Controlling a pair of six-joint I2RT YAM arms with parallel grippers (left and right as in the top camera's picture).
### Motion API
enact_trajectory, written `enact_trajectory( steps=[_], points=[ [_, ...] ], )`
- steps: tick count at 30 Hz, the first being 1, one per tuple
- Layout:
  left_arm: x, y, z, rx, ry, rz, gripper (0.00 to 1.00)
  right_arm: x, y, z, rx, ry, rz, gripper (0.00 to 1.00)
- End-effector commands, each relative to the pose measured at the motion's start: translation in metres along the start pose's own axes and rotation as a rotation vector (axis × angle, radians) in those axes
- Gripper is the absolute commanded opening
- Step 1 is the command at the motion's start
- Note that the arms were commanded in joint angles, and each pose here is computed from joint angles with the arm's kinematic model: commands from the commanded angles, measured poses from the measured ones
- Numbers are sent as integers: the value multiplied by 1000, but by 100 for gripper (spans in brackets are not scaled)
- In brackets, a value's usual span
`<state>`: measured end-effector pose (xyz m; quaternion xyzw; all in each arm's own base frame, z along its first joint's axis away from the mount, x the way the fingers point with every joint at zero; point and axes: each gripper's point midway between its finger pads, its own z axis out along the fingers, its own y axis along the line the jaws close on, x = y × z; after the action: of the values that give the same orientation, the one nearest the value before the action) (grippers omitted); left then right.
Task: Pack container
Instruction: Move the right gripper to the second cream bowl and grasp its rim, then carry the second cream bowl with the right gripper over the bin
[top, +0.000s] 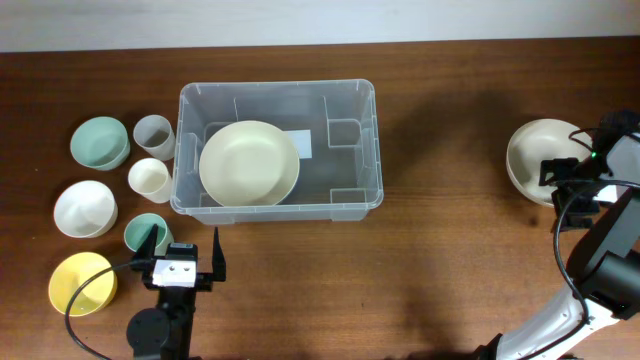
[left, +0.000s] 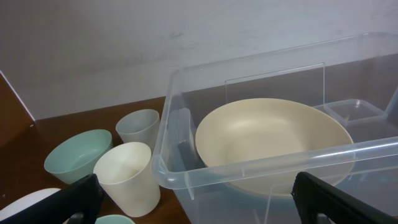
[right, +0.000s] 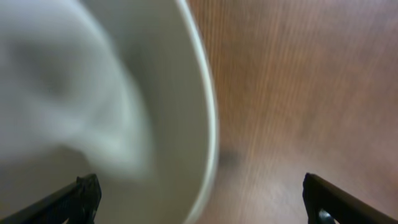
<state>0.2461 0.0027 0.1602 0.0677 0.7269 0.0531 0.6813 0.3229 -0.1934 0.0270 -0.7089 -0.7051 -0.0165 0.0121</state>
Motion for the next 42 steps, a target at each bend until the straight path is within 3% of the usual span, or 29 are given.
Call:
enact_trajectory(
  steps=[1,9,10,11,14,18,24,29,33,36,38,42],
  points=[
    [2,2,0,-9,4,12,100,-2,-6,13,12,-21,6,99],
    [2,2,0,-9,4,12,100,-6,1,23,-28,-45,6,95],
    [2,2,0,-9,4,12,100,-8,2,23,-35,-52,5,87],
    [2,2,0,-9,4,12,100,-9,4,23,-42,-57,5,70],
    [2,2,0,-9,4,12,100,-12,8,23,-56,-70,5,46],
    [2,2,0,-9,4,12,100,-15,13,22,-76,-82,4,4],
    [2,2,0,-9,4,12,100,-17,37,5,-167,-77,-85,4],
    [2,2,0,-9,4,12,100,-6,106,-84,-501,-54,-339,4],
    [2,2,0,-9,4,12,100,72,158,-224,-983,54,-765,4],
    [2,2,0,-9,4,12,100,139,156,-284,-1156,122,-999,4],
    [2,2,0,-9,4,12,100,204,146,-312,-1220,173,-1176,4],
    [2,2,0,-9,4,12,100,309,127,-310,-1203,258,-1417,4]
  ],
)
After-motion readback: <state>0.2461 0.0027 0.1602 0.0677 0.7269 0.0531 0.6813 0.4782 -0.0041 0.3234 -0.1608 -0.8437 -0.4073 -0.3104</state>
